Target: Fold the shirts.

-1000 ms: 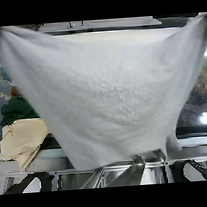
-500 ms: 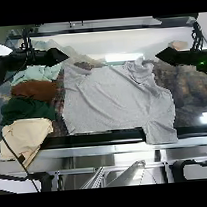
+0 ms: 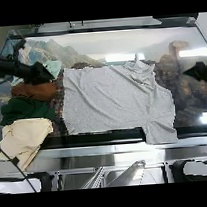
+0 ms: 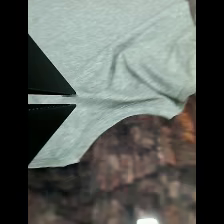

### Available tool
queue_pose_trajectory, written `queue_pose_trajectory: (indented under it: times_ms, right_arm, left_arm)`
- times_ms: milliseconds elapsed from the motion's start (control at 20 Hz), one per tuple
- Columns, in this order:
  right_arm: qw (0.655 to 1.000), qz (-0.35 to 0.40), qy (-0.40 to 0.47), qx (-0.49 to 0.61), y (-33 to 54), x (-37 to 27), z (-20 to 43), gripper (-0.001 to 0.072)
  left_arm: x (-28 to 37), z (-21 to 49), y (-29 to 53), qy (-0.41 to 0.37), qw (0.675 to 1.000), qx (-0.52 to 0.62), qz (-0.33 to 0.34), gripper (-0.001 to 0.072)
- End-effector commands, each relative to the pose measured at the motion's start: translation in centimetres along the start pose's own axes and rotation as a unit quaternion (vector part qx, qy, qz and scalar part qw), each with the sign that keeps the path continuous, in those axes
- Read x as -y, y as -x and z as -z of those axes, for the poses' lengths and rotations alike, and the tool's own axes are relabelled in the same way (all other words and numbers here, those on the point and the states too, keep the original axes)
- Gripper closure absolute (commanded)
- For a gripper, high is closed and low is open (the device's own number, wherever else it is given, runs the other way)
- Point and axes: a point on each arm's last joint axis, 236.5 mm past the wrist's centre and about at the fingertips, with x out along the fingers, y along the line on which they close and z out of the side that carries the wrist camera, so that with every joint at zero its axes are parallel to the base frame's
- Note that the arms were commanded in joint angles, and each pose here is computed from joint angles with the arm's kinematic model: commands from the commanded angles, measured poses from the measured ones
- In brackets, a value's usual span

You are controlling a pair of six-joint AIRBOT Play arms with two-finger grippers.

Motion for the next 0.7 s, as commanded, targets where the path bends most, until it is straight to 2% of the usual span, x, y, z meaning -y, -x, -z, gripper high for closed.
queue_pose_trajectory:
  times_ms: [0,50,150,400,450,500,550,650]
  right_arm:
    - [0.994,0.004,-0.109,-0.031,1.5,4.5,6.1,0.0628]
    - [0.989,0.008,-0.144,-0.027,1.7,5.7,7.6,0.0623]
    - [0.979,0.009,-0.200,-0.025,1.9,7.5,10.0,0.0427]
    - [0.974,0.005,-0.224,-0.029,1.9,8.0,11.4,0.0427]
    - [0.974,0.004,-0.223,-0.030,1.8,7.9,11.4,0.0400]
    - [0.974,0.004,-0.222,-0.031,1.7,7.9,11.4,0.0290]
    - [0.975,0.005,-0.222,-0.029,1.7,8.0,11.4,0.0250]
    - [0.975,0.009,-0.222,-0.026,1.7,8.1,11.3,0.0249]
  left_arm:
    - [-2.7,8.6,-3.6,0.075,0.995,-0.066,-0.022,0.0382]
    - [-3.2,10.8,-4.9,0.090,0.993,-0.075,-0.025,0.0382]
    - [-4.0,14.3,-7.2,0.114,0.988,-0.100,-0.028,0.0381]
    - [-4.3,17.6,-10.3,0.117,0.984,-0.125,-0.041,0.0374]
    - [-4.2,17.5,-10.5,0.115,0.985,-0.123,-0.042,0.0374]
    - [-4.1,17.3,-10.6,0.115,0.985,-0.120,-0.045,0.0374]
    - [-4.0,17.2,-10.7,0.117,0.985,-0.118,-0.047,0.0374]
    - [-4.2,16.8,-10.8,0.125,0.985,-0.108,-0.051,0.0374]
